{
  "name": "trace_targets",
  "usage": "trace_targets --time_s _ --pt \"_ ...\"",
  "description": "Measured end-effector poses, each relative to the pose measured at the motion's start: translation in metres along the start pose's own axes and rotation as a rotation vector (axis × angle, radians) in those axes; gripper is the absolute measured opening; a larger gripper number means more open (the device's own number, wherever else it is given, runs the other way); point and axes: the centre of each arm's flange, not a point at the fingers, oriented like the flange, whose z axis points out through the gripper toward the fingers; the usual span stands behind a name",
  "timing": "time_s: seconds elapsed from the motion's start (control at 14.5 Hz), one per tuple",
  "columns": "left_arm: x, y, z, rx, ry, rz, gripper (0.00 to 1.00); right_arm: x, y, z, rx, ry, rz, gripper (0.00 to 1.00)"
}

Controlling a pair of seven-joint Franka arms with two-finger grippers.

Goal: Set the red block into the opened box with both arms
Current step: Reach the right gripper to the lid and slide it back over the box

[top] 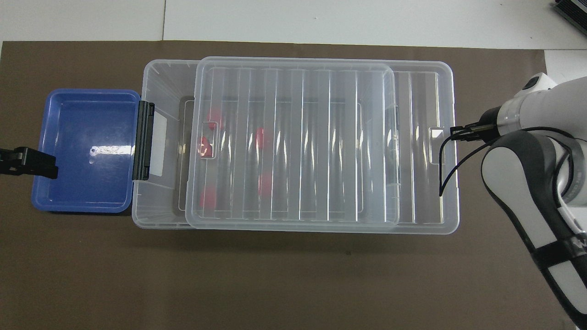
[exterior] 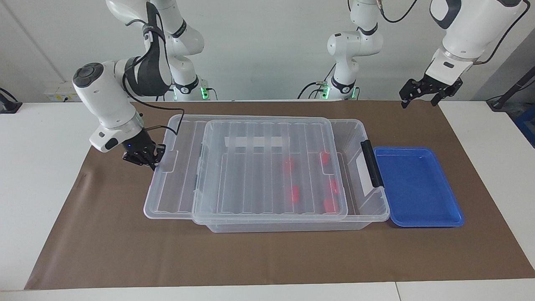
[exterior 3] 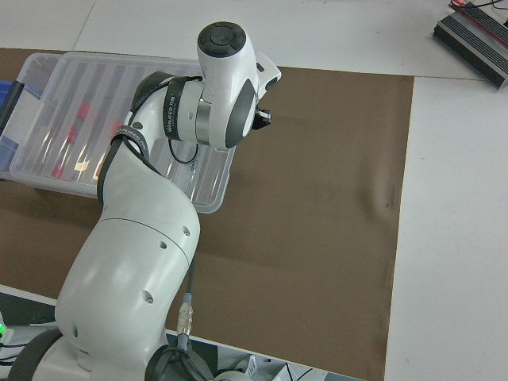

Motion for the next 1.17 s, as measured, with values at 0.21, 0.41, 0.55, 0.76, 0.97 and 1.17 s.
trace_targets --time_s 0.21,0.41,0.55,0.76,0.97,1.17 --pt "-0.001 0.001 -0.001 -0.008 0.003 0.001 1.00 0.001 -0.017 0.002 0.003 0.001 0.004 0.01" --pt "-0.001 0.001 -0.002 -0.010 0.005 0.001 1.00 0.001 -0.030 0.003 0.005 0.000 -0.002 0.01" --pt "0.000 0.002 -0.003 -0.011 0.011 0.002 1.00 0.001 -0.041 0.004 0.007 0.000 0.005 0.01" --pt "0.002 0.003 -0.006 -0.012 0.037 0.004 1.00 0.002 -0.059 0.005 0.014 0.005 0.005 0.01" --pt "0.004 0.010 -0.008 -0.031 0.054 0.013 1.00 0.002 -0.066 0.005 0.030 0.010 0.014 0.01" --pt "0.005 0.012 -0.009 -0.054 0.070 0.014 1.00 0.002 -0.068 0.005 0.034 0.011 0.013 0.01"
